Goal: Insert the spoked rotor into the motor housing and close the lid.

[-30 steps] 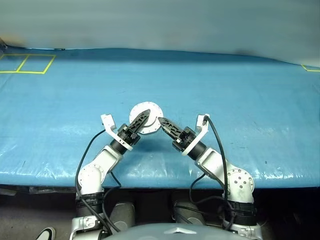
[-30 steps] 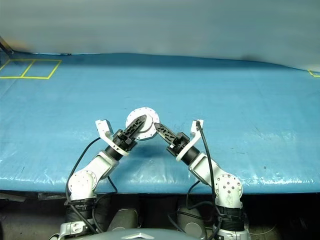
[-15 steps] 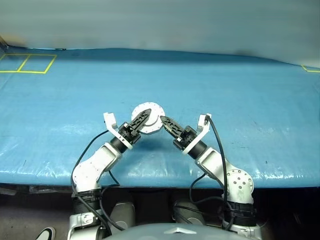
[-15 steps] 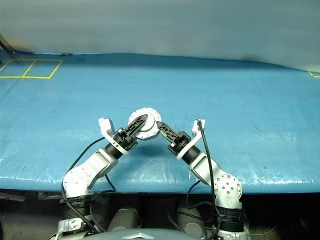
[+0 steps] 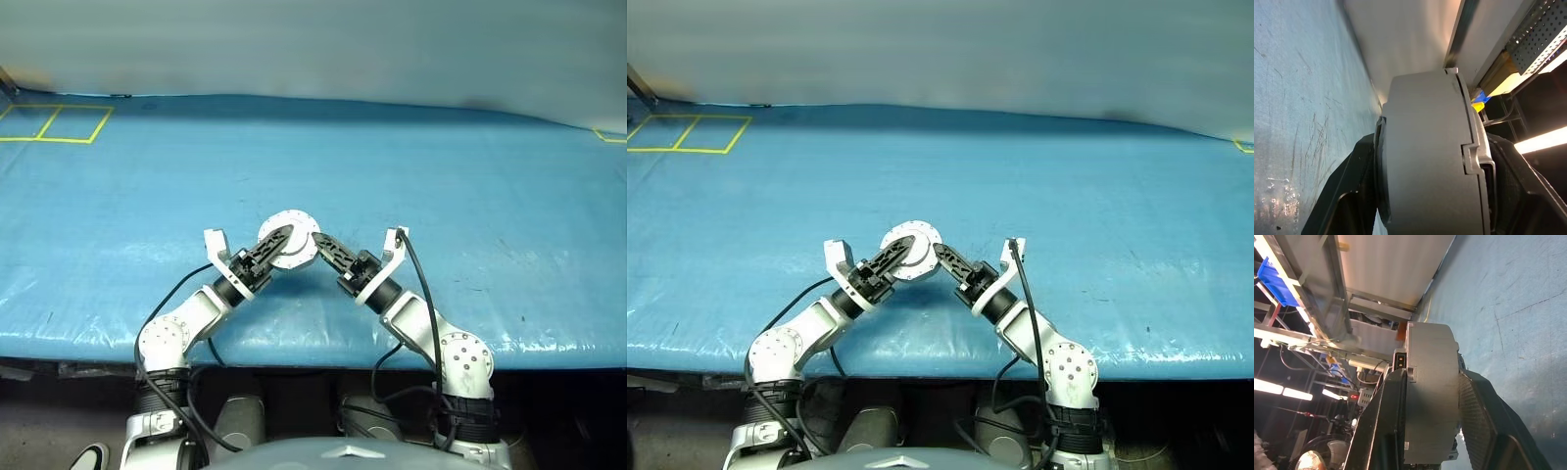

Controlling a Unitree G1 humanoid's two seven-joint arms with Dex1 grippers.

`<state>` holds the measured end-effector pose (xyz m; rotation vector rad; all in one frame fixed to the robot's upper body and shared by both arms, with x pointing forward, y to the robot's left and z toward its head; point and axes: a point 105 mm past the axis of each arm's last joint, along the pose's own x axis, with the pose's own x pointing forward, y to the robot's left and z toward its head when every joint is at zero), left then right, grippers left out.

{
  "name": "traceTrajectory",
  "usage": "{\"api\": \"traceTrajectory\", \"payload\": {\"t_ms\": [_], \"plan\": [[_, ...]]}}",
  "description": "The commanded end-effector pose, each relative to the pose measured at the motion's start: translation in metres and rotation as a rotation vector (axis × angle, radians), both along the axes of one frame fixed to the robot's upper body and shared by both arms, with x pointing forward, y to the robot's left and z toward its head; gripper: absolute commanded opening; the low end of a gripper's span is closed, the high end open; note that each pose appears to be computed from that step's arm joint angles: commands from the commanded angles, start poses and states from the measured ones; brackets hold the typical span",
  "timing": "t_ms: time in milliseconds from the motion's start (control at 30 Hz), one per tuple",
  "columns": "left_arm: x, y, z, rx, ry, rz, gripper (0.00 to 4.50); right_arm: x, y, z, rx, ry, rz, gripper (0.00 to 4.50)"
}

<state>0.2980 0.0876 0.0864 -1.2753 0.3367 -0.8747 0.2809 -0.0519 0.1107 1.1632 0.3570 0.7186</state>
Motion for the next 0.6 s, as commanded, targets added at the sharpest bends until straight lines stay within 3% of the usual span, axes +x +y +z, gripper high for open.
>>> {"api": "traceTrajectory", "payload": {"t_ms": [33, 100, 167, 300, 600], "plan": [[-0.003, 0.004, -0.022, 0.077, -0.023, -0.049, 2.53, 0.002, 0.003, 0.026, 0.03, -0.1, -0.006, 1.2], [0.001, 0.012, -0.031, 0.096, -0.013, -0.039, 2.53, 0.001, 0.003, 0.029, 0.018, -0.129, -0.01, 1.2], [0.005, 0.016, -0.036, 0.114, -0.011, -0.031, 2.53, 0.0, 0.003, 0.032, 0.03, -0.153, -0.006, 1.9], [0.013, 0.01, -0.023, 0.097, -0.051, -0.019, 2.44, -0.001, 0.006, 0.03, 0.028, -0.137, 0.021, 3.17], [0.036, 0.025, 0.002, 0.062, -0.159, 0.106, 2.41, 0.003, 0.004, 0.024, 0.011, -0.104, 0.003, 3.18]]}}
